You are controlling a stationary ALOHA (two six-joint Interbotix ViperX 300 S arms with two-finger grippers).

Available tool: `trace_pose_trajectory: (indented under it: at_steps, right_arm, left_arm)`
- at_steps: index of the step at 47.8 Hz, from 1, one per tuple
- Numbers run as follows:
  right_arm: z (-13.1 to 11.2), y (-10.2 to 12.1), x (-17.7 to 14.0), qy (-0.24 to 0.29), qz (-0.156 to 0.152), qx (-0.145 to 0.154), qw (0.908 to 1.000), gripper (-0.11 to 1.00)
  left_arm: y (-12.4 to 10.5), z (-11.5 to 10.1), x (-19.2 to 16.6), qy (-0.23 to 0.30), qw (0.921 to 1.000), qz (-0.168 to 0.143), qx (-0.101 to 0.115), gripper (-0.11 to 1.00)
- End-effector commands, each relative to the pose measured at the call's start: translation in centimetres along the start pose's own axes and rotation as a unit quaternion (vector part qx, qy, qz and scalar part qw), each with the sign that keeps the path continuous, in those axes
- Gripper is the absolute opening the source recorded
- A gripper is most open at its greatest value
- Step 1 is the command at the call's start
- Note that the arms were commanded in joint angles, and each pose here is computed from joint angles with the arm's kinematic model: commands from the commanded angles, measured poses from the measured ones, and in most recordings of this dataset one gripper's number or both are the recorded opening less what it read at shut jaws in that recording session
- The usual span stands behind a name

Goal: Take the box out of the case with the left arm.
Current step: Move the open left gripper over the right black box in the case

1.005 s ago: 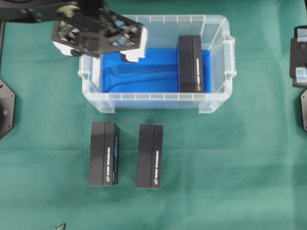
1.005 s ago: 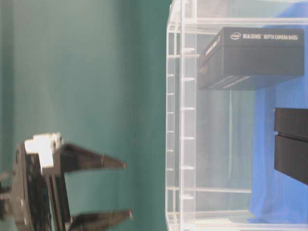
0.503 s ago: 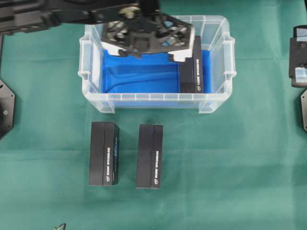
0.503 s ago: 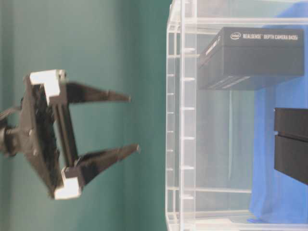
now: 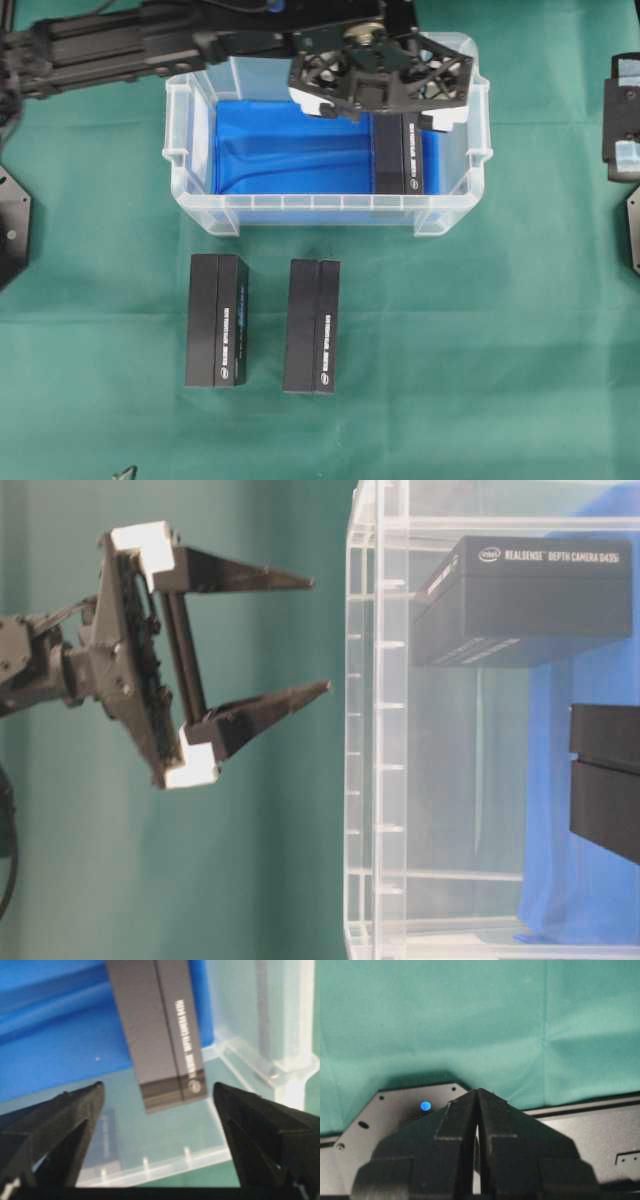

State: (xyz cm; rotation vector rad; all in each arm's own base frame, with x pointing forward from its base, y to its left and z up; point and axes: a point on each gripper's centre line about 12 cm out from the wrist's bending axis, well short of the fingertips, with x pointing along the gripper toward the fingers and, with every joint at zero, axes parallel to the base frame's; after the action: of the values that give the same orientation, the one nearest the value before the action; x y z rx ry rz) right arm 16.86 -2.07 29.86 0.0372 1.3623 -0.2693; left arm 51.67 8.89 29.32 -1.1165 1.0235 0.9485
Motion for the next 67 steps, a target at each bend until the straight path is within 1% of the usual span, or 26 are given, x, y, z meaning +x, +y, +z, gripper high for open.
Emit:
trace_pose_trajectory:
  at_steps: [1, 17, 67]
  right_arm:
    - [0.2, -0.1, -0.3, -0.007, 0.0, 0.002, 1.0, 0.0]
    - [0.2, -0.1, -0.3, -0.008, 0.0, 0.002, 1.0, 0.0]
    - [0.2, 0.0, -0.3, -0.006, 0.003, 0.006, 1.0, 0.0]
  left_arm:
    - [-0.8, 0.4, -2.1, -0.011, 0.9996, -0.026, -0.001, 0.84]
    - [-1.9, 0.8, -1.4, -0.012, 0.9995, -0.03, -0.001, 0.84]
    - [-1.9, 0.5, -1.2, -0.01, 0.9996, -0.026, 0.001, 0.84]
